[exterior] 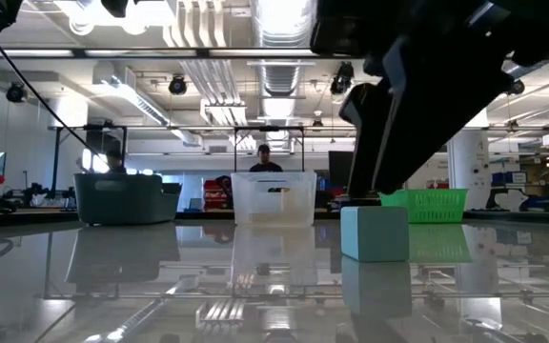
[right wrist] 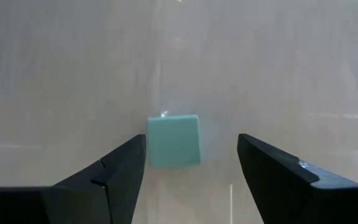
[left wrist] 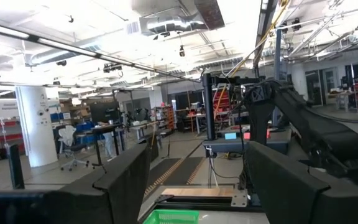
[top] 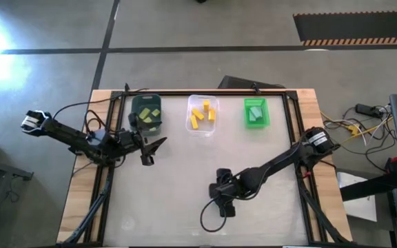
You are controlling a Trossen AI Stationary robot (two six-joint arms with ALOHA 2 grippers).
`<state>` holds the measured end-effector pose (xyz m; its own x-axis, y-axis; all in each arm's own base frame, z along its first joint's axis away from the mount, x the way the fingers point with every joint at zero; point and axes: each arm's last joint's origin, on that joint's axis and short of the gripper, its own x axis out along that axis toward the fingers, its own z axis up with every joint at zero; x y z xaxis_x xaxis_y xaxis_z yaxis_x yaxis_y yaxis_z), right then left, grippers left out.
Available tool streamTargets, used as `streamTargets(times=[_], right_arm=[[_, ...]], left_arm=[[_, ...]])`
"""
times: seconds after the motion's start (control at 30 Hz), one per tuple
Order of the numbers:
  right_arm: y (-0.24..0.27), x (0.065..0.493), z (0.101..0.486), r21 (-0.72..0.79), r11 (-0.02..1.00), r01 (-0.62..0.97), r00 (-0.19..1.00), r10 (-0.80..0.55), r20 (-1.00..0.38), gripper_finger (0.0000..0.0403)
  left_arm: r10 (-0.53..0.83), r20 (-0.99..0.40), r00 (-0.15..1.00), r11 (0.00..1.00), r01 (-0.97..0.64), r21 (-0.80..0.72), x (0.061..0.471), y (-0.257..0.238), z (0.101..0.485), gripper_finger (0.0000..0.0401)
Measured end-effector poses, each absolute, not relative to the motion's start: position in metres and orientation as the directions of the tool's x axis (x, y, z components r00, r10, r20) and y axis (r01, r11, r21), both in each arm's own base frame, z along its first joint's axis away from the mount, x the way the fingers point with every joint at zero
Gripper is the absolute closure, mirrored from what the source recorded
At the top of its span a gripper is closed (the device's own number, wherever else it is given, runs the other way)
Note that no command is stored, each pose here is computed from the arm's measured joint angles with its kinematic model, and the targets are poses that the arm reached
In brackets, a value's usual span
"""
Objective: Sort & place blocks by color
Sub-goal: Put the blue block into the green bin
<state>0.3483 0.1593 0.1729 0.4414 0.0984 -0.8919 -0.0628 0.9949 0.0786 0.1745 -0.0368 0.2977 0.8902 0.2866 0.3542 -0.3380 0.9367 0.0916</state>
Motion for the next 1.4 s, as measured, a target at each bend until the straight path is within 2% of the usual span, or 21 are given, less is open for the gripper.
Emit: streamTargets(times=[0.17, 0.47, 0.57, 0.7, 0.93, 1.17, 1.3, 1.4], right_arm=[[0.159, 0.35, 0.162, 0.094, 0.994, -0.059, 0.466, 0.11, -0.878, 0.0164], [0.162, 0.353, 0.138, 0.139, 0.989, -0.044, 0.439, 0.144, -0.887, 0.0174], [0.159, 0.355, 0.141, 0.141, 0.989, -0.036, 0.455, 0.142, -0.879, 0.0201], [0.154, 0.357, 0.142, 0.15, 0.988, -0.024, 0.456, 0.144, -0.878, 0.0275], [0.139, 0.356, 0.155, 0.123, 0.992, -0.032, 0.448, 0.124, -0.885, 0.0282], [0.076, 0.342, 0.201, -0.126, 0.985, 0.118, 0.335, -0.159, -0.929, 0.0282], [0.017, 0.321, 0.231, -0.285, 0.93, 0.234, 0.251, -0.34, -0.906, 0.0282], [-0.039, 0.302, 0.246, -0.307, 0.87, 0.385, 0.197, -0.403, -0.894, 0.0282]], left_arm=[[0.287, 0.357, 0.889, 0.933, -0.343, 0.105, 0.175, -0.037, 0.298, 0.0155], [0.287, 0.359, 0.888, 0.933, -0.344, 0.103, 0.174, -0.037, 0.298, 0.0155], [0.288, 0.361, 0.887, 0.933, -0.344, 0.102, 0.174, -0.037, 0.298, 0.0155], [0.288, 0.366, 0.885, 0.934, -0.345, 0.098, 0.173, -0.036, 0.299, 0.0155], [0.288, 0.362, 0.887, 0.934, -0.344, 0.1, 0.174, -0.037, 0.298, 0.0155], [0.288, 0.36, 0.887, 0.933, -0.344, 0.102, 0.174, -0.037, 0.298, 0.0155], [0.288, 0.364, 0.886, 0.932, -0.347, 0.104, 0.174, -0.037, 0.298, 0.0155], [0.289, 0.367, 0.884, 0.929, -0.352, 0.117, 0.174, -0.037, 0.299, 0.0155]])
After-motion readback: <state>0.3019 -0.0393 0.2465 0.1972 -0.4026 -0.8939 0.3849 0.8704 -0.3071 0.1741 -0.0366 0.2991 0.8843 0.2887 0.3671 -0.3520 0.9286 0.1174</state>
